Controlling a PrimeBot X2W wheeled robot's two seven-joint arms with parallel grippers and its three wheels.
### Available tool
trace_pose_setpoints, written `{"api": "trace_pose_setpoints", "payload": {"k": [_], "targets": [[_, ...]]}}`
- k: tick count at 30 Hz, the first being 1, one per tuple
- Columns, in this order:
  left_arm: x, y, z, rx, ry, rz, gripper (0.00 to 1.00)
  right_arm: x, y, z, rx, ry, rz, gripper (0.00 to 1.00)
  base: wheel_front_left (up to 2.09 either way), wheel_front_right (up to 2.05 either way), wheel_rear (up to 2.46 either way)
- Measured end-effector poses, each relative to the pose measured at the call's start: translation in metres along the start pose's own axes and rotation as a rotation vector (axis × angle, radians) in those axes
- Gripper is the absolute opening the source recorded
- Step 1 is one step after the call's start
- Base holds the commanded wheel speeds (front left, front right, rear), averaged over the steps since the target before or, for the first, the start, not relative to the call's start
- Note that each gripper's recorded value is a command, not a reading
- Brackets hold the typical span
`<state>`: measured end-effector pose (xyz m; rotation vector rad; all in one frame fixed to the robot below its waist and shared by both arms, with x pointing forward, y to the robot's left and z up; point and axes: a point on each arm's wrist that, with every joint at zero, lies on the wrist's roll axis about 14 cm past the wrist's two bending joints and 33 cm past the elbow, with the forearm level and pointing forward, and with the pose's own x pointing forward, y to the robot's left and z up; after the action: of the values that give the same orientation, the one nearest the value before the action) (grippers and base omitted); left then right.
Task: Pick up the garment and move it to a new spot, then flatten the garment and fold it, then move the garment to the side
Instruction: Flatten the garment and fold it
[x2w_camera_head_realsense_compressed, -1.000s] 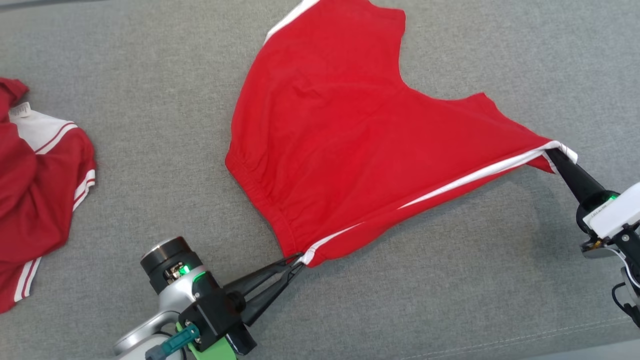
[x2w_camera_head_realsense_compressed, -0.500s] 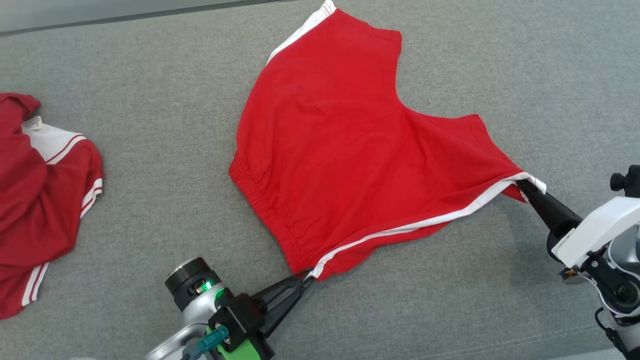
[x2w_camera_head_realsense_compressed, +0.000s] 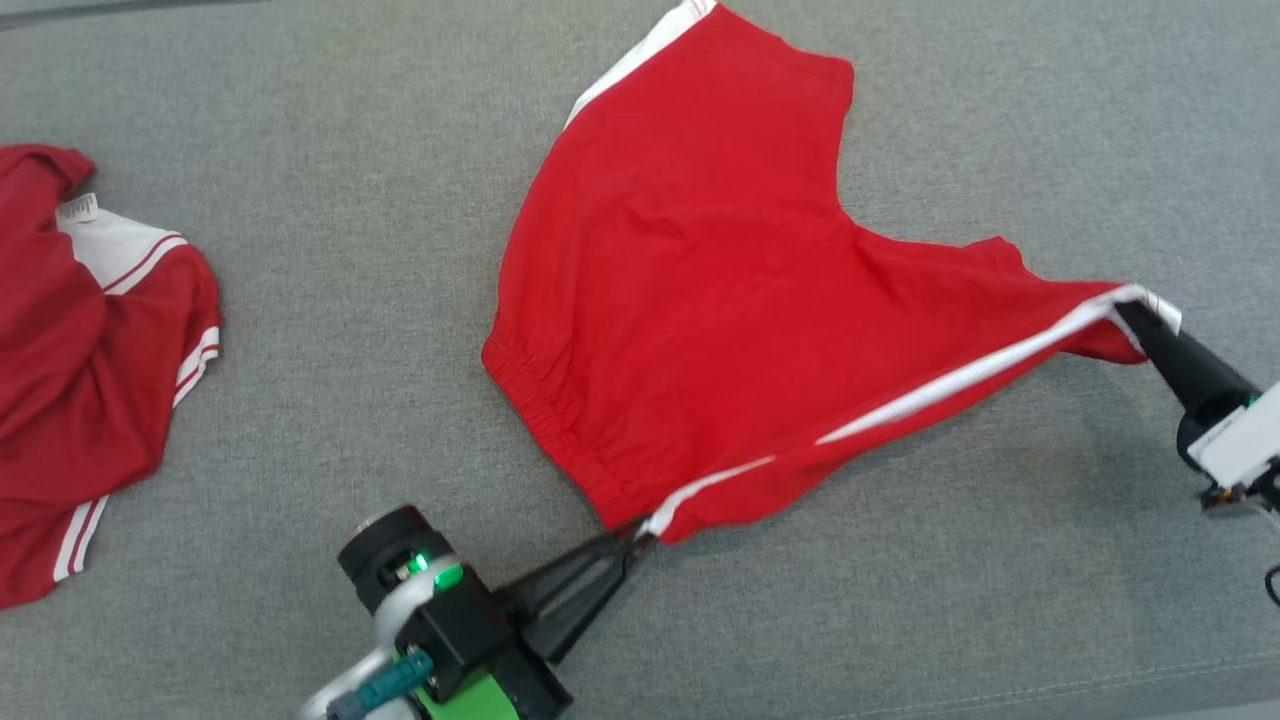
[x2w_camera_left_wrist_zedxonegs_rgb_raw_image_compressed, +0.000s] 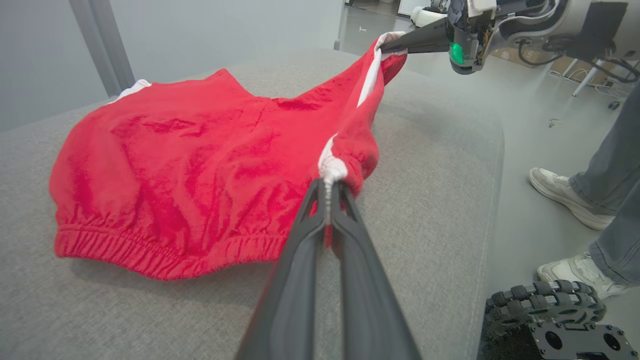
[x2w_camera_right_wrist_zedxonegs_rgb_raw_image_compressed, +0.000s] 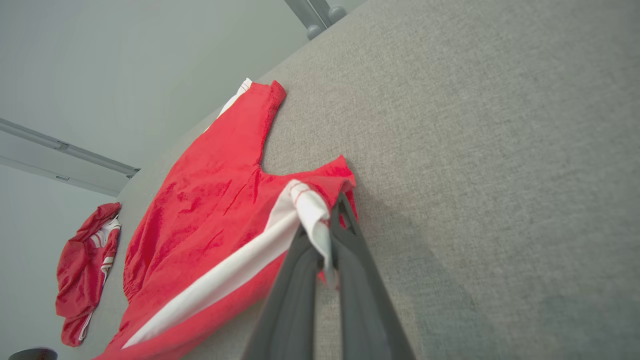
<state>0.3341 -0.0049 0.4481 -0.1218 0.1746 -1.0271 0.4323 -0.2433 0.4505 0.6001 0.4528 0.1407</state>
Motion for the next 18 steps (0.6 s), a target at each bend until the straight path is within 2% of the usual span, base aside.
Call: {"api": "trace_pose_setpoints", "payload": {"k": [6, 7, 10, 11, 12, 18], "targets": [[0.017, 0.035, 0.036, -0.004, -0.124, 0.053, 0.00, 0.045, 0.024, 0.031, -0.069, -0.013, 0.072, 0.00, 0.00, 0.00, 0.00], [0.020, 0.050, 0.043, -0.004, -0.149, 0.072, 0.00, 0.068, 0.035, 0.040, -0.091, -0.004, 0.102, 0.00, 0.00, 0.00, 0.00], [0.027, 0.073, 0.051, -0.002, -0.179, 0.101, 0.00, 0.102, 0.043, 0.055, -0.150, 0.007, 0.112, 0.00, 0.00, 0.00, 0.00], [0.027, 0.073, 0.051, -0.002, -0.179, 0.101, 0.00, 0.102, 0.043, 0.055, -0.150, 0.007, 0.112, 0.00, 0.00, 0.00, 0.00], [0.030, 0.087, 0.054, -0.002, -0.191, 0.122, 0.00, 0.126, 0.049, 0.061, -0.178, 0.018, 0.118, 0.00, 0.00, 0.00, 0.00], [0.021, 0.123, 0.042, -0.050, -0.171, 0.244, 0.00, 0.190, 0.075, 0.050, -0.214, 0.069, 0.150, 0.00, 0.00, 0.00, 0.00]]}}
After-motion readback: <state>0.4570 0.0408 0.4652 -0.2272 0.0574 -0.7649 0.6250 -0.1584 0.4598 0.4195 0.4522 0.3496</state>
